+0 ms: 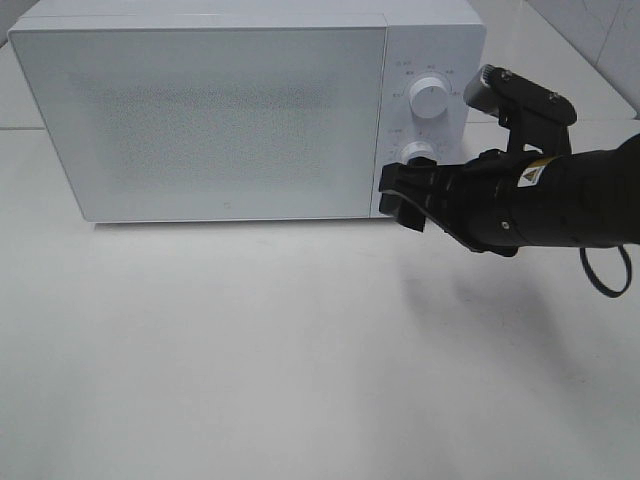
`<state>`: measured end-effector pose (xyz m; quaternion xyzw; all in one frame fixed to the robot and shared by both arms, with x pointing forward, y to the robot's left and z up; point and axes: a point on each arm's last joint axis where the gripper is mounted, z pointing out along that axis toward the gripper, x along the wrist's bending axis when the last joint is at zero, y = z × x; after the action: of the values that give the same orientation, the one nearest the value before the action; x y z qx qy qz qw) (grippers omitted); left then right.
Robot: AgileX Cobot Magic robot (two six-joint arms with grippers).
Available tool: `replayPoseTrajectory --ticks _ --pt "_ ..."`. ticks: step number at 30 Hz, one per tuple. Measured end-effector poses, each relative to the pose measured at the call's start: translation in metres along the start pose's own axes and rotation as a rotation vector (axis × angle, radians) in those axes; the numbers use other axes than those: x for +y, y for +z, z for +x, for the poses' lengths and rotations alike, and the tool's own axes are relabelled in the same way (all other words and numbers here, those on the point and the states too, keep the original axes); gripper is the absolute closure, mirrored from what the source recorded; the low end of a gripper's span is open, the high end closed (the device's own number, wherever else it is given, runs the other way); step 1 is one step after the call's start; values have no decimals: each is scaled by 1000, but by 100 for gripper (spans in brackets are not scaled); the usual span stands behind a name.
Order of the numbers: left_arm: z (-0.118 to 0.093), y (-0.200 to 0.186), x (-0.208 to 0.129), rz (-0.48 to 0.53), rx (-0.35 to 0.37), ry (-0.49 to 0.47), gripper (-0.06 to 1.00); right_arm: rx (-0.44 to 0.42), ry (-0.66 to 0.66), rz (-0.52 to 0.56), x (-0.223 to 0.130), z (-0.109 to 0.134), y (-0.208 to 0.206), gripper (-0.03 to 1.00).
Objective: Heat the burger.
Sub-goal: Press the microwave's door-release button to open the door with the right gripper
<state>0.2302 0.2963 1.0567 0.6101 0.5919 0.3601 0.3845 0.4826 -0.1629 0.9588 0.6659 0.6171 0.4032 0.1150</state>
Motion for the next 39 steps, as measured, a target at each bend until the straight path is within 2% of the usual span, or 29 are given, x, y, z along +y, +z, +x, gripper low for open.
replayPoseTrajectory --ticks 3,5,6,8,11,12,19,23,30,33,35,39 --pt "0 0 0 0 0 0 -4 -5 -27 18 1 -2 -3 25" --pt "0 0 0 0 0 0 -4 -23 -111 68 2 -8 -11 25" --pt "0 0 0 0 0 0 -4 -23 -111 68 2 -8 -11 25" --pt "0 0 0 0 0 0 -4 -48 -219 121 3 -13 -26 25" --pt "0 0 0 0 0 0 -4 -53 -242 132 3 -14 -30 25" --pt "0 0 0 0 0 0 -4 -66 -296 159 3 -15 -39 25" --pt "0 0 0 0 0 0 -4 -122 -369 281 -3 -19 -76 25" --pt "0 0 0 0 0 0 -4 -128 -402 307 -5 -21 -92 25" --pt "0 0 0 0 0 0 -4 -109 -447 257 -6 -21 -142 20" --pt "0 0 0 0 0 0 -4 -106 -448 247 -7 -21 -148 19" --pt "0 0 0 0 0 0 -4 -99 -449 221 -11 -24 -171 19" --pt "0 0 0 0 0 0 -4 -104 -458 205 -16 -27 -189 19"
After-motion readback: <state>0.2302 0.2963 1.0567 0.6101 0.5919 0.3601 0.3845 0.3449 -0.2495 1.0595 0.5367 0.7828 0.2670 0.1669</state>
